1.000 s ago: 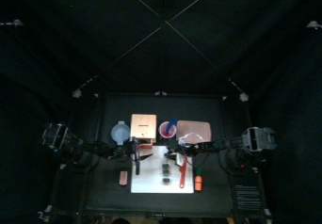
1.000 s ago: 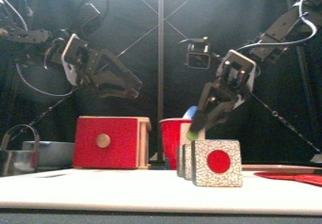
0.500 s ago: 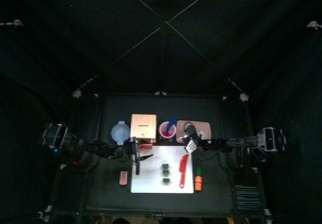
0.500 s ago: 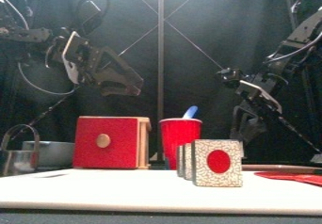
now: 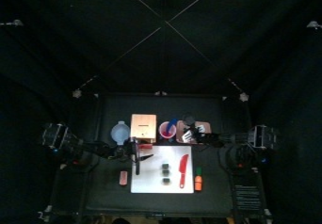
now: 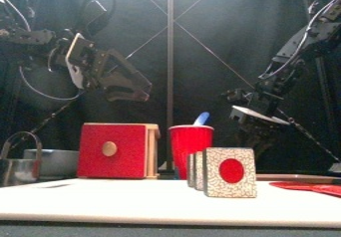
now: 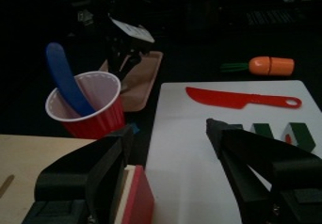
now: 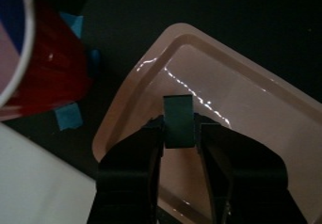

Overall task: Place sushi on board then cut the sushi with the knife then place the pieces on the plate
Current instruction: Place the 4 sushi pieces on the plate

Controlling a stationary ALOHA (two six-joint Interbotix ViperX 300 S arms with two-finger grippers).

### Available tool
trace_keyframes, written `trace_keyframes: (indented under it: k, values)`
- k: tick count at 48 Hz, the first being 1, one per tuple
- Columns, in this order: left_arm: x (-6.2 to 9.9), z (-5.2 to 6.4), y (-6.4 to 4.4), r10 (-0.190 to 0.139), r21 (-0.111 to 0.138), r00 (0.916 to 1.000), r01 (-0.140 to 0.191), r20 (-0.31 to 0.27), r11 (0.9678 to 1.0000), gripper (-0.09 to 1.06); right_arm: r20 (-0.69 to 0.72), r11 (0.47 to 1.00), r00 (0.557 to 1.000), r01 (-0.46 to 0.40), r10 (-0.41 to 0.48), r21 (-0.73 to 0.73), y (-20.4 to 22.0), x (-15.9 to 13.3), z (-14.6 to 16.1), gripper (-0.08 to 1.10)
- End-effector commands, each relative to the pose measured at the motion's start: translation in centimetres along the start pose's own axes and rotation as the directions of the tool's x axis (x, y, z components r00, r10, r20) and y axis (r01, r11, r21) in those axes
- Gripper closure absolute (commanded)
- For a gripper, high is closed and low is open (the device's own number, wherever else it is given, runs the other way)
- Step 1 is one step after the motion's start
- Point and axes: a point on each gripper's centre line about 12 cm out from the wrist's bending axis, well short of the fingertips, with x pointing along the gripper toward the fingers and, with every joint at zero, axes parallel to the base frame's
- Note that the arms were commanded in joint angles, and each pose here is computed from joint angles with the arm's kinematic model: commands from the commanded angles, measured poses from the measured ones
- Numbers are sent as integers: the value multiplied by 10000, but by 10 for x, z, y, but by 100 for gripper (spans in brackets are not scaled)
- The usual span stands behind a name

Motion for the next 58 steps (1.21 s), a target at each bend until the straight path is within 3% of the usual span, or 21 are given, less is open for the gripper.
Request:
trace_keyframes:
  k: [1, 16, 43, 47, 52, 58]
  values:
    - [1, 10, 0, -4, -33, 9995, 5, 319, 10000, 1, 101, 9995, 9999, -97, 94, 314, 4, 1, 10, 36]
    - [0, 9, 0, -7, -39, 9996, 8, 290, 10000, 1, 105, 9987, 9997, -234, 230, 450, 10, 1, 12, 9]
    - [2, 8, -1, -14, -68, 9997, 16, 259, 10000, 1, 773, 9916, 9946, -770, 691, 1035, -2, -37, 19, 9]
    - [2, 8, -2, -29, -65, 9997, 31, 261, 10000, 1, 1043, 9882, 9870, -1307, 1221, 803, 6, -49, 22, 9]
    - [2, 8, -1, -13, -73, 9996, 15, 273, 10000, 1, 1137, 9656, 9589, -2590, 2601, -247, 31, -64, 11, 9]
    - [3, 11, -1, -8, -76, 9994, 10, 332, 10000, 1, 537, 8468, 8621, -4807, 5038, -2280, 79, -85, -14, 9]
